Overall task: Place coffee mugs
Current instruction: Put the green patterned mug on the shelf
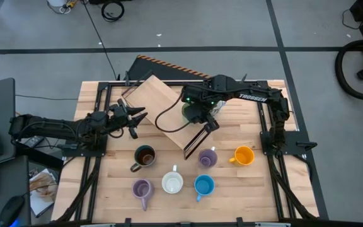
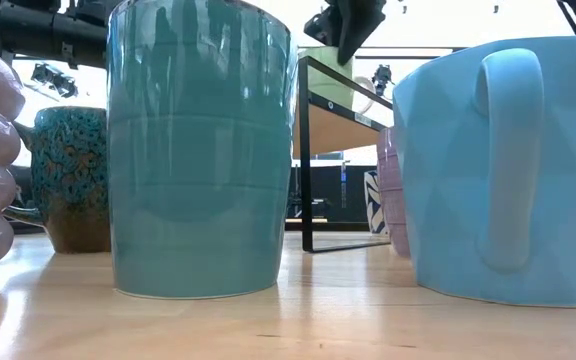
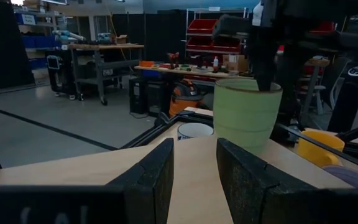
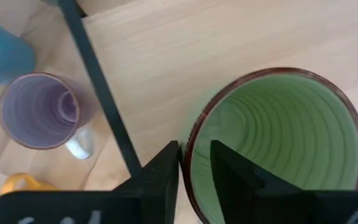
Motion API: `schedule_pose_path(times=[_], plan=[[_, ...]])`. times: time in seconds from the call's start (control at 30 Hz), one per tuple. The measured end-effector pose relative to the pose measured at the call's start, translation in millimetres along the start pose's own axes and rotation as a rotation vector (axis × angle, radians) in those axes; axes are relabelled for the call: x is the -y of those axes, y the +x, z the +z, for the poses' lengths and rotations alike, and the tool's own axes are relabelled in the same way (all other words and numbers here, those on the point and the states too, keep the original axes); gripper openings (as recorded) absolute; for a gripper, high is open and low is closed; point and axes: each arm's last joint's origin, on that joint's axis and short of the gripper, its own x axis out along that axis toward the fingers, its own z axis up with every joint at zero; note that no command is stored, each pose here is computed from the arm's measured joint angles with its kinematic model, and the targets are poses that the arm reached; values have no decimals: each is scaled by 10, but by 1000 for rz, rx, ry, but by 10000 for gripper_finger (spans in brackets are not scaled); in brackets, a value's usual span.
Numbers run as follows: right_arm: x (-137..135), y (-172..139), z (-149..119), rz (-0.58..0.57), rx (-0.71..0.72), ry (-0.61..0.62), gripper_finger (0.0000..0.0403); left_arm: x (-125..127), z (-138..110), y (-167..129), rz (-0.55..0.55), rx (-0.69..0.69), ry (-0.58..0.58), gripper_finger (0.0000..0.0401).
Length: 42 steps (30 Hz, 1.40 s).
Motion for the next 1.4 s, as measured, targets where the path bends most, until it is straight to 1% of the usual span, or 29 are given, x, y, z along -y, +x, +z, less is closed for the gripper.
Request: schedule_pose_path(times=[0.33, 0.43, 0.5, 0.57, 0.7, 0.8, 0.93, 1.03, 1.2, 1.33, 1.4], plan=[[-45, 4, 28, -28, -19, 60, 168, 10, -3, 0, -34, -4, 16, 128], [-68, -24, 37, -56, -35, 78, 189, 10, 16, 0, -34, 15, -9, 128], [-83, -76, 56, -77, -24, 87, 203, 12, 48, 2, -35, 35, -23, 128], [-102, -141, 79, -94, -7, 95, 215, 23, 100, 16, -47, 21, -13, 129], [-147, -269, 96, -112, 11, 116, 233, 67, 279, 57, -111, -15, 24, 130], [-161, -326, 68, -123, -10, 171, 237, 102, 398, 100, -148, -42, 68, 130], [-193, -418, 20, -128, 10, 247, 234, 132, 518, 162, -141, -33, 156, 130], [-265, -612, -29, -154, 87, 293, 228, 160, 573, 220, -141, -33, 182, 130], [-442, -915, -146, -224, 273, 350, 220, 216, 606, 333, -153, -53, 192, 130], [-582, -967, -299, -266, 360, 393, 219, 283, 621, 471, -165, -76, 219, 130], [-655, -944, -392, -280, 387, 411, 219, 317, 642, 556, -151, -73, 248, 130]])
